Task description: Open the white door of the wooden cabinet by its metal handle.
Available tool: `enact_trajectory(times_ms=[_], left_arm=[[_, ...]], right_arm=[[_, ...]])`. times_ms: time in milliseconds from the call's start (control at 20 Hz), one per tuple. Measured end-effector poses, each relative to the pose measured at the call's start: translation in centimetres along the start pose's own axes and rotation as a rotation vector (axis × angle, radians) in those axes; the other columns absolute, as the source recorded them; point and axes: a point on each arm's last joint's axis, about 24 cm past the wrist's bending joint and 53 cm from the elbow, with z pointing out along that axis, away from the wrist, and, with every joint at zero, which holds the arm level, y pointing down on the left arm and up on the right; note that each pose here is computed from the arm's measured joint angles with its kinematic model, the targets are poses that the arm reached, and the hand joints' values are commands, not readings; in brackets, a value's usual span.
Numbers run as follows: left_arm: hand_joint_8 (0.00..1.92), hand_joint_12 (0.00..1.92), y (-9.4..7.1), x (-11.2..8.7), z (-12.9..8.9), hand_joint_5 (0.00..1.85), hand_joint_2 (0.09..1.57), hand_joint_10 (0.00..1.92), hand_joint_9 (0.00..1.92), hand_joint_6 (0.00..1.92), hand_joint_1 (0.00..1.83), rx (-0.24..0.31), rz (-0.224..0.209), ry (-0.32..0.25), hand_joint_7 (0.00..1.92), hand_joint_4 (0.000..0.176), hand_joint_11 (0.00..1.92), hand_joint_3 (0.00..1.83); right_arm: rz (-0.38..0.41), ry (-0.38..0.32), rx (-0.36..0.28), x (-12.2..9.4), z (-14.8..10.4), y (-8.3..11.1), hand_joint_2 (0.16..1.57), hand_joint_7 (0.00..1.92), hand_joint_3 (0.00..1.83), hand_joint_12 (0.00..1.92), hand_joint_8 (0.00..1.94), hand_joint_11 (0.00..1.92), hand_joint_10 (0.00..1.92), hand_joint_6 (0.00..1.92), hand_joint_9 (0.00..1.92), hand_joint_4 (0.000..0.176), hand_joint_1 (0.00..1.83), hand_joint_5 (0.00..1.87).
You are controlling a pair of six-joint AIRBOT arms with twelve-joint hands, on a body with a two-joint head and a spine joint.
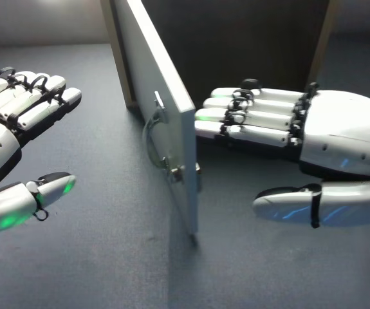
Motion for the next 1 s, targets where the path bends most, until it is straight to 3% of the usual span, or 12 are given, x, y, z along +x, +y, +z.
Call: enact_trajectory(times_ms=[100, 150, 200, 300, 350, 400, 450, 500, 550, 650, 750, 1000], left_arm=[[0.01, 0.01, 0.1, -0.1, 0.0, 0.06, 1.3, 0.0, 0.01, 0.01, 0.0, -0.004, -0.002, -0.004, 0.03, 0.0, 0.01, 0.0], [0.0, 0.05, 0.2, -0.2, 0.0, 0.13, 1.49, 0.0, 0.07, 0.0, 0.0, -0.005, 0.0, -0.006, 0.09, 0.0, 0.07, 0.02], [0.0, 0.05, 0.2, -0.2, 0.0, 0.13, 1.49, 0.0, 0.07, 0.0, 0.0, -0.006, -0.001, -0.007, 0.09, 0.0, 0.07, 0.02], [0.01, 0.1, 0.2, -0.2, 0.0, 0.21, 1.51, 0.01, 0.14, 0.01, 0.35, -0.005, 0.0, -0.008, 0.17, 0.0, 0.12, 0.0], [0.0, 0.28, 0.2, -0.2, 0.0, 0.23, 1.46, 0.01, 0.18, 0.01, 0.44, -0.005, -0.001, -0.008, 0.21, 0.0, 0.11, 0.01], [0.0, 0.46, 0.2, -0.2, 0.0, 0.22, 1.46, 0.0, 0.19, 0.0, 0.39, -0.005, 0.0, -0.007, 0.21, 0.0, 0.03, 0.01], [0.0, 0.36, 0.2, -0.3, 0.0, 0.16, 1.47, 0.0, 0.13, 0.0, 0.29, -0.005, 0.001, -0.008, 0.15, 0.0, 0.01, 0.01], [0.0, 0.36, 0.3, -0.3, 0.0, 0.16, 1.47, 0.0, 0.13, 0.0, 0.29, -0.007, 0.0, -0.009, 0.15, 0.0, 0.01, 0.01], [0.01, 0.39, 0.3, -0.3, 0.0, 0.21, 1.48, 0.02, 0.18, 0.01, 0.42, -0.01, -0.001, -0.011, 0.2, 0.0, 0.03, 0.0], [0.0, 0.47, 0.2, -0.3, 0.0, 0.22, 1.48, 0.01, 0.23, 0.0, 0.45, -0.005, 0.001, -0.01, 0.23, 0.0, 0.05, 0.0], [0.0, 0.62, 0.2, -0.3, 0.0, 0.19, 1.45, 0.0, 0.23, 0.0, 0.33, -0.006, 0.001, -0.009, 0.21, 0.0, 0.04, 0.0], [0.0, 0.62, 0.3, -0.3, 0.0, 0.14, 1.48, 0.0, 0.17, 0.0, 0.27, -0.006, 0.002, -0.01, 0.15, 0.0, 0.0, 0.01]], right_arm=[[0.0, 0.007, -0.017, 0.4, 0.7, 0.3, 1.44, 0.0, 0.0, 0.0, 0.0, 0.0, 0.0, 0.0, 0.0, 0.0, 0.12, 0.0], [0.007, 0.007, -0.026, 0.5, 1.0, 0.5, 1.42, 0.0, 0.0, 0.0, 0.0, 0.0, 0.0, 0.0, 0.0, 0.0, 0.19, 0.01], [0.003, 0.013, -0.034, 0.6, 1.3, 0.6, 1.42, 0.0, 0.0, 0.0, 0.0, 0.0, 0.0, 0.0, 0.0, 0.0, 0.19, 0.01], [0.001, 0.018, -0.052, 0.7, 2.0, 0.9, 1.43, 0.0, 0.0, 0.0, 0.0, 0.0, 0.0, 0.0, 0.0, 0.0, 0.25, 0.0], [-0.001, 0.02, -0.062, 0.8, 2.5, 1.2, 1.45, 0.0, 0.01, 0.0, 0.0, 0.0, 0.0, 0.0, 0.0, 0.0, 0.19, 0.0], [0.002, 0.021, -0.075, 1.0, 2.9, 1.5, 1.45, 0.0, 0.0, 0.0, 0.0, 0.0, 0.0, 0.0, 0.0, 0.0, 0.18, 0.0], [0.003, 0.024, -0.086, 1.2, 3.3, 1.9, 1.39, 0.03, 0.0, 0.0, 0.0, 0.0, 0.0, 0.0, 0.0, 0.0, 0.36, 0.0], [0.002, 0.03, -0.092, 1.5, 3.5, 2.0, 1.39, 0.03, 0.0, 0.0, 0.0, 0.0, 0.0, 0.0, 0.0, 0.0, 0.36, 0.0], [0.0, 0.035, -0.102, 1.7, 3.7, 2.2, 1.36, 0.04, 0.0, 0.0, 0.01, 0.0, 0.0, 0.0, 0.01, 0.0, 0.44, 0.0], [0.006, 0.036, -0.108, 2.0, 4.1, 2.3, 1.35, 0.03, 0.0, 0.0, 0.0, 0.0, 0.0, 0.0, 0.0, 0.0, 0.44, 0.0], [0.008, 0.04, -0.117, 2.3, 4.6, 2.5, 1.39, 0.0, 0.01, 0.0, 0.0, 0.0, 0.0, 0.0, 0.0, 0.0, 0.32, 0.0], [0.019, 0.035, -0.156, 2.5, 5.7, 3.6, 1.36, 0.01, 0.0, 0.0, 0.0, 0.01, 0.0, 0.0, 0.0, 0.0, 0.43, 0.01]])
